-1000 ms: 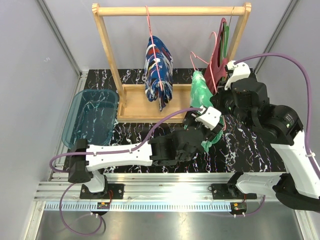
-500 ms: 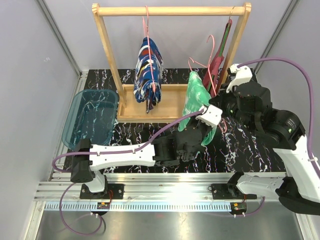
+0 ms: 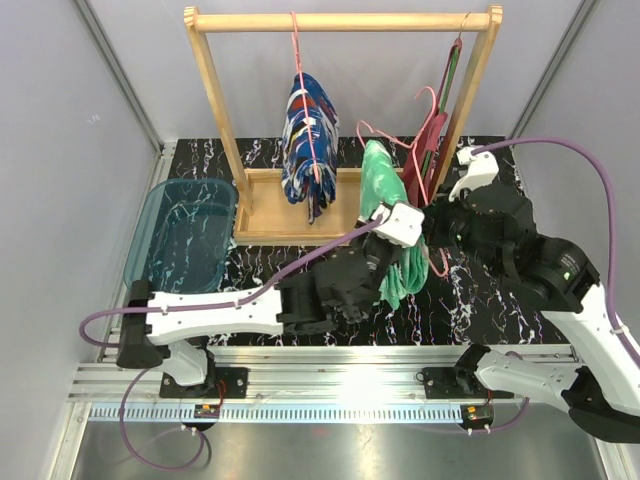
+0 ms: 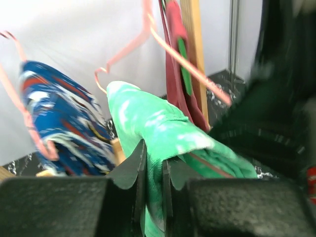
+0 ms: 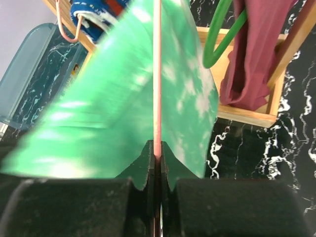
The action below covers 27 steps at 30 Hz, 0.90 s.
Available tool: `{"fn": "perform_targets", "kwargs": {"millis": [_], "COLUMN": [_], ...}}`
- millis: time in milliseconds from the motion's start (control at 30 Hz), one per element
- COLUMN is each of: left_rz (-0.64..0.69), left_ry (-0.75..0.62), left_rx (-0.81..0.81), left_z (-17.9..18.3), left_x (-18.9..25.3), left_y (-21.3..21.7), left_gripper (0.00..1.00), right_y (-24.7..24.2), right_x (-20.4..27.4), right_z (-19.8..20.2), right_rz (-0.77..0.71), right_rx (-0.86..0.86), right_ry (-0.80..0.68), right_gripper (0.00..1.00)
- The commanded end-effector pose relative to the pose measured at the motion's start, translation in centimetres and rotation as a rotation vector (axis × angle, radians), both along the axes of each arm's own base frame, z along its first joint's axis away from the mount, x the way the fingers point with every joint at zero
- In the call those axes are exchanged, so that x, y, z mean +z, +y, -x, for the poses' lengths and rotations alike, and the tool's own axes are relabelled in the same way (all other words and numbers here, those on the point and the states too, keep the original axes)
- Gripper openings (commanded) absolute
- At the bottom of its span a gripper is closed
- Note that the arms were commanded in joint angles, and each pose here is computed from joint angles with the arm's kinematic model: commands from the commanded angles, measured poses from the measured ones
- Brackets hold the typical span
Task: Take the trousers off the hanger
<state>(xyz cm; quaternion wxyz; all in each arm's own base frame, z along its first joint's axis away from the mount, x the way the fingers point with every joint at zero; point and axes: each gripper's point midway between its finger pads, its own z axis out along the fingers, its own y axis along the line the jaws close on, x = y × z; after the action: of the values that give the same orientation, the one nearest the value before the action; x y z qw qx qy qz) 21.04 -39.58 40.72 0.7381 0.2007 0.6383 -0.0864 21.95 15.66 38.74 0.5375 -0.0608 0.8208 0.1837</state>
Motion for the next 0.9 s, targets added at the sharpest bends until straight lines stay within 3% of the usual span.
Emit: {"fn": "perform_targets", "kwargs": {"millis": [0, 600, 867], "left_rz": [0.338, 0.441, 0.406], "left_ry": [-0.088, -0.215, -0.240], "left_rx": [0.015, -0.018, 0.120], "left_z": [1.5, 3.8, 3.2], "left_x": [11.2, 21.8, 24.1], "left_y": [6.5, 16.3, 21.8], "left_gripper": [0.00, 0.00, 0.00], "right_y": [0.9, 1.1, 1.3], "right_x": [-1.2, -8.0, -8.2], "right_z": [0.2, 1.8, 1.8], "right_rz": [-0.033, 0.013, 0.018], "right_rx": [0.021, 0.081, 0.105], "right_ry": [0.020, 0.119, 0.097], "right_gripper": [0.00, 0.00, 0.00]}}
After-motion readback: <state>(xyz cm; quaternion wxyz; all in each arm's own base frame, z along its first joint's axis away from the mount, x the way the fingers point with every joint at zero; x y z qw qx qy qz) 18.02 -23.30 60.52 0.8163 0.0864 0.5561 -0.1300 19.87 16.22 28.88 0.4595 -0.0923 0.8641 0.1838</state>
